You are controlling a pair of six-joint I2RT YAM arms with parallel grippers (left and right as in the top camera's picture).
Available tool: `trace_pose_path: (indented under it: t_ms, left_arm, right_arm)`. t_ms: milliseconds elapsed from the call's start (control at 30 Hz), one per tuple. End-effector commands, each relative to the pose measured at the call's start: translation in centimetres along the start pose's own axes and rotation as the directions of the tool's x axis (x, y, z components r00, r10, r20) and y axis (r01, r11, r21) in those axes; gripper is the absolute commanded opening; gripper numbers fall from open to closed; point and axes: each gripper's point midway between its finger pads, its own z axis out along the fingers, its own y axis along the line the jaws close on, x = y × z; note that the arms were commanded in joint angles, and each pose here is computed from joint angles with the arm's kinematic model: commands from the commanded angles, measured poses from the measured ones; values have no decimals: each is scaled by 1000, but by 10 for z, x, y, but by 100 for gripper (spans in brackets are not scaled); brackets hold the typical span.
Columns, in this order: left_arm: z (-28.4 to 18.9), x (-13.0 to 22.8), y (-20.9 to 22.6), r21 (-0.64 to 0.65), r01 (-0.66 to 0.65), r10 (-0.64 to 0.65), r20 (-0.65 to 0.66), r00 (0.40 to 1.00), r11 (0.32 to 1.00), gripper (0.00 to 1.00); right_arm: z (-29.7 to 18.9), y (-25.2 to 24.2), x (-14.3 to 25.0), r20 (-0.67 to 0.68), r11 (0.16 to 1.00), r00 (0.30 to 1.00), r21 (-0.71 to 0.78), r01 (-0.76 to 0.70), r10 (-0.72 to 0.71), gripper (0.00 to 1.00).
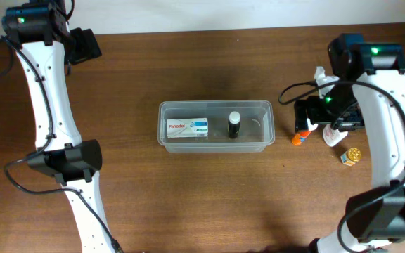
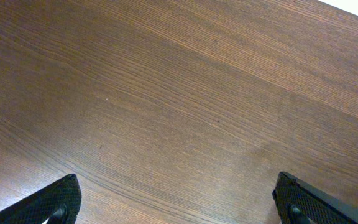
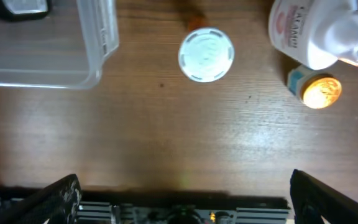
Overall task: Pack container
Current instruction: 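Lower right gripper over the white pump bottle and align with it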
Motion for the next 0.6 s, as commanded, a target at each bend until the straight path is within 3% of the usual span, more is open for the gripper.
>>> trace_pose_path:
  t_ms: [0, 233, 467, 567]
  left_arm:
    - [-8, -3, 4, -7, -11, 11, 21, 1000, 1000, 99]
    - [-8, -3, 4, -7, -11, 11, 21, 1000, 1000, 99]
    - [-8, -3, 4, -7, -11, 11, 21, 1000, 1000, 99]
    - [-8, -3, 4, -7, -11, 11, 21, 1000, 1000, 99]
  right_arm:
    - [-22, -22, -5, 81, 997, 996, 68, -48, 42, 98]
    - [-57, -89, 3, 210, 957, 946, 103, -272, 246, 98]
    - [-50, -110, -6, 244, 968, 937, -96, -232, 248, 98]
    - [-48, -114, -12, 261, 971, 937, -116, -209, 233, 98]
